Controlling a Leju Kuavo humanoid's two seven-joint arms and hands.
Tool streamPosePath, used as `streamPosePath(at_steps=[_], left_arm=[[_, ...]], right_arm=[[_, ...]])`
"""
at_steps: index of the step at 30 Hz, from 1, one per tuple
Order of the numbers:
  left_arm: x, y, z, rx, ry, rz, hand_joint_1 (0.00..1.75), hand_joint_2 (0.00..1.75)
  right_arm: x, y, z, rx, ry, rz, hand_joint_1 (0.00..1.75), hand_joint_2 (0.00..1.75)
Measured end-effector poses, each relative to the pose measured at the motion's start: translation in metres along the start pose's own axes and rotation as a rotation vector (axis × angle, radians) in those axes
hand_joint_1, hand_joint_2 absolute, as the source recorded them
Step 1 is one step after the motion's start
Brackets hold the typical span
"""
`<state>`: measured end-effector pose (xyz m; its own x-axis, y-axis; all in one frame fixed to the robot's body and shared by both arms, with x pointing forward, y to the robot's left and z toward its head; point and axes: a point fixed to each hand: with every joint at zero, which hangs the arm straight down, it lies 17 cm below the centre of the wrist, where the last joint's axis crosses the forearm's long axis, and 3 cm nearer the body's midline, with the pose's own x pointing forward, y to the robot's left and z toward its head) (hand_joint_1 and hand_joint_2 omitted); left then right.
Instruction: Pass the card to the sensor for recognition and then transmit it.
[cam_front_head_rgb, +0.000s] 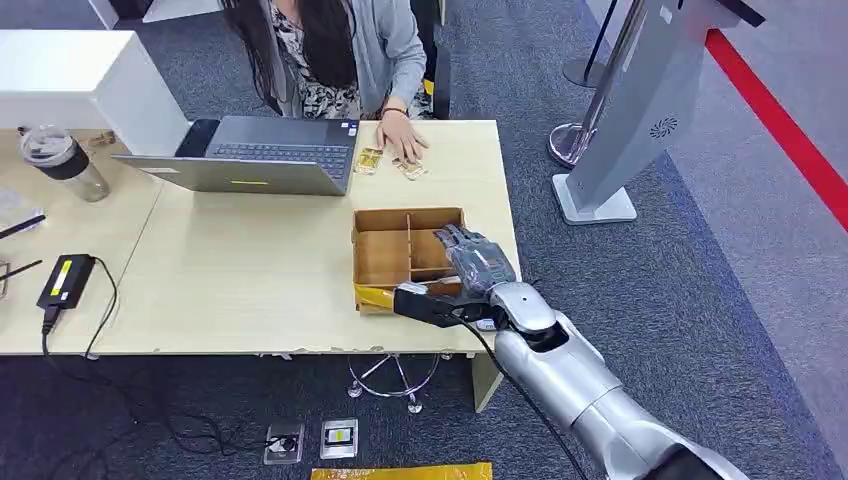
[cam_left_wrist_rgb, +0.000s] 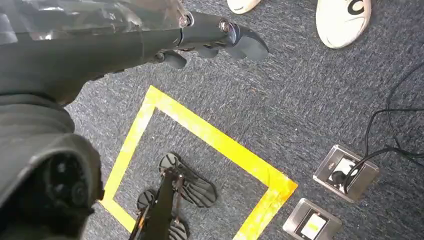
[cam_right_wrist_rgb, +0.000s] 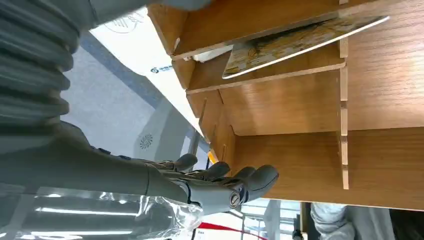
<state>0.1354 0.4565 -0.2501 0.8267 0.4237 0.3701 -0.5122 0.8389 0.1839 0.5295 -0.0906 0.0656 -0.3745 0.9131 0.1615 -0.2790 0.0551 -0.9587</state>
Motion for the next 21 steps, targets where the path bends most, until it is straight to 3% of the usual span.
streamPosePath(at_steps=[21], left_arm=[[0.006, 0.004, 0.0, -0.017, -0.008, -0.002, 0.0, 0.0]], right_arm=[[0.014, 0.001, -0.001, 0.007, -0.027, -0.015, 0.0, 1.75]])
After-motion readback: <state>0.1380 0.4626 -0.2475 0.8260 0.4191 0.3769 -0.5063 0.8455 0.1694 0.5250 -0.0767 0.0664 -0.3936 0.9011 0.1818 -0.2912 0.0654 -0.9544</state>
